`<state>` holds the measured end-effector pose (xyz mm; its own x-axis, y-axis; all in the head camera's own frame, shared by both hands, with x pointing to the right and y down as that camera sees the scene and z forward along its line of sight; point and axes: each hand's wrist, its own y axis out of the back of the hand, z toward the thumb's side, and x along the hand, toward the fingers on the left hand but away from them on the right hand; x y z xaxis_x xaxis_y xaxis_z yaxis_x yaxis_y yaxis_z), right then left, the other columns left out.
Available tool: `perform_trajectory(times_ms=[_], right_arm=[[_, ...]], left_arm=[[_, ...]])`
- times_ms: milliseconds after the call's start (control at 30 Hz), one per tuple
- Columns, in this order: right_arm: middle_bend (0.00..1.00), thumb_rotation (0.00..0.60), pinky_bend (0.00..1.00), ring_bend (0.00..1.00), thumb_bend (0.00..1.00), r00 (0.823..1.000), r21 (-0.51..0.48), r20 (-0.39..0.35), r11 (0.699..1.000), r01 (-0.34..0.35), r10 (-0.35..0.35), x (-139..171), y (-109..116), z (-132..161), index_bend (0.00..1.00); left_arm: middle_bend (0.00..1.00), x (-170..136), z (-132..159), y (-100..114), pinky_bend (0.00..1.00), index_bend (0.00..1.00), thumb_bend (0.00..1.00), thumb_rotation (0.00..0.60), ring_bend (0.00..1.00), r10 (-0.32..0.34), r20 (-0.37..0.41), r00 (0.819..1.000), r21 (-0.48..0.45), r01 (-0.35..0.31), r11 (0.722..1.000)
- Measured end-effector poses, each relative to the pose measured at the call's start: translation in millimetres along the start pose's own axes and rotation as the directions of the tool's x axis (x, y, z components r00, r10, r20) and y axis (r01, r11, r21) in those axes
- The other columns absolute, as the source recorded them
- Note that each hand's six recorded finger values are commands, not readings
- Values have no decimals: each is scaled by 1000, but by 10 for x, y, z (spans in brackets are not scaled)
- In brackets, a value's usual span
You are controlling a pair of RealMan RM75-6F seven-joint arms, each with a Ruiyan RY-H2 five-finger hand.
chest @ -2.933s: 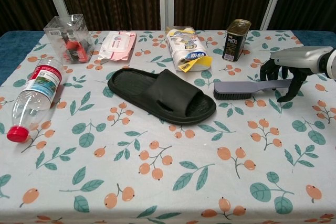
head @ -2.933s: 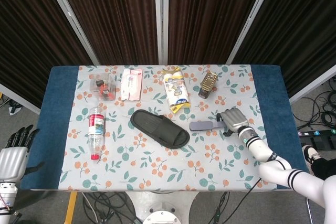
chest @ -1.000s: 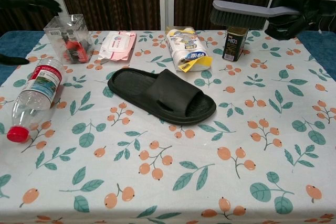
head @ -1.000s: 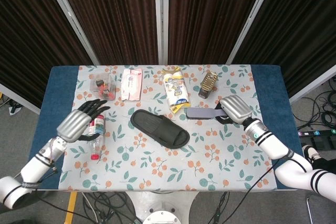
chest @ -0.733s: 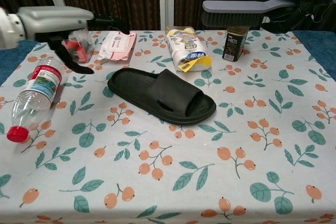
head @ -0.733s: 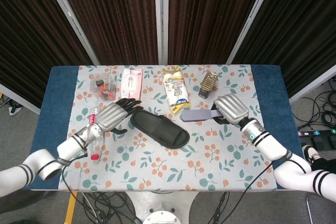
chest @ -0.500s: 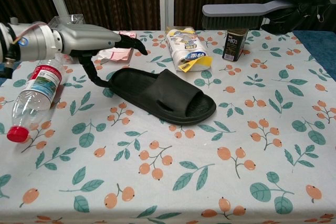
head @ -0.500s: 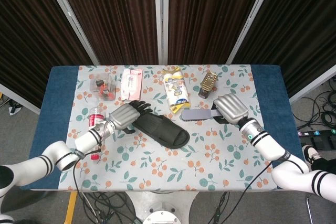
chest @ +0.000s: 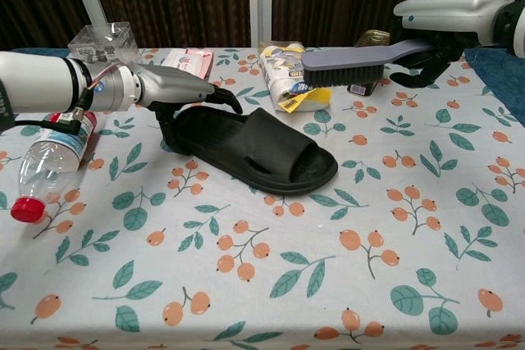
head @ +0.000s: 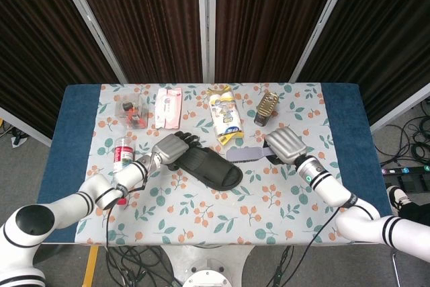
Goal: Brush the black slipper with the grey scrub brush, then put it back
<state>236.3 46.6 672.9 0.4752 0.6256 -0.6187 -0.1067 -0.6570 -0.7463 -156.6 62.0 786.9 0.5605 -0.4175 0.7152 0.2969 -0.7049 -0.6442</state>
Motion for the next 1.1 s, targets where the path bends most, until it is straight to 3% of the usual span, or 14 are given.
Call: perform_trajectory(times_ms=[100, 233, 833, 1100], right_arm=[[1000, 600, 1000, 1000, 380, 1000, 13, -8, 1000, -10, 10, -42, -69, 39, 1000], [1000, 600, 1000, 1000, 380, 999, 40, -29, 999, -18, 19, -121, -181, 136, 1000], [1000, 600, 1000, 1000, 379, 995, 199, -84, 977, 73, -57, -750, -517, 550, 1000], [1000, 600, 1000, 1000, 394, 997, 163, -73, 987, -9, 21, -708, -802, 555, 1000]], left_arm=[[384, 32, 6, -4, 236, 336, 276, 600, 232, 8, -4, 1000, -6, -8, 1000], [426, 48, 20, -19, 267, 367, 276, 600, 263, 27, -5, 1000, -19, -27, 999], [440, 15, 54, -45, 266, 367, 276, 600, 263, 53, 9, 999, -50, -53, 997], [440, -11, 34, -26, 266, 366, 276, 600, 263, 81, 15, 997, -48, -80, 996]])
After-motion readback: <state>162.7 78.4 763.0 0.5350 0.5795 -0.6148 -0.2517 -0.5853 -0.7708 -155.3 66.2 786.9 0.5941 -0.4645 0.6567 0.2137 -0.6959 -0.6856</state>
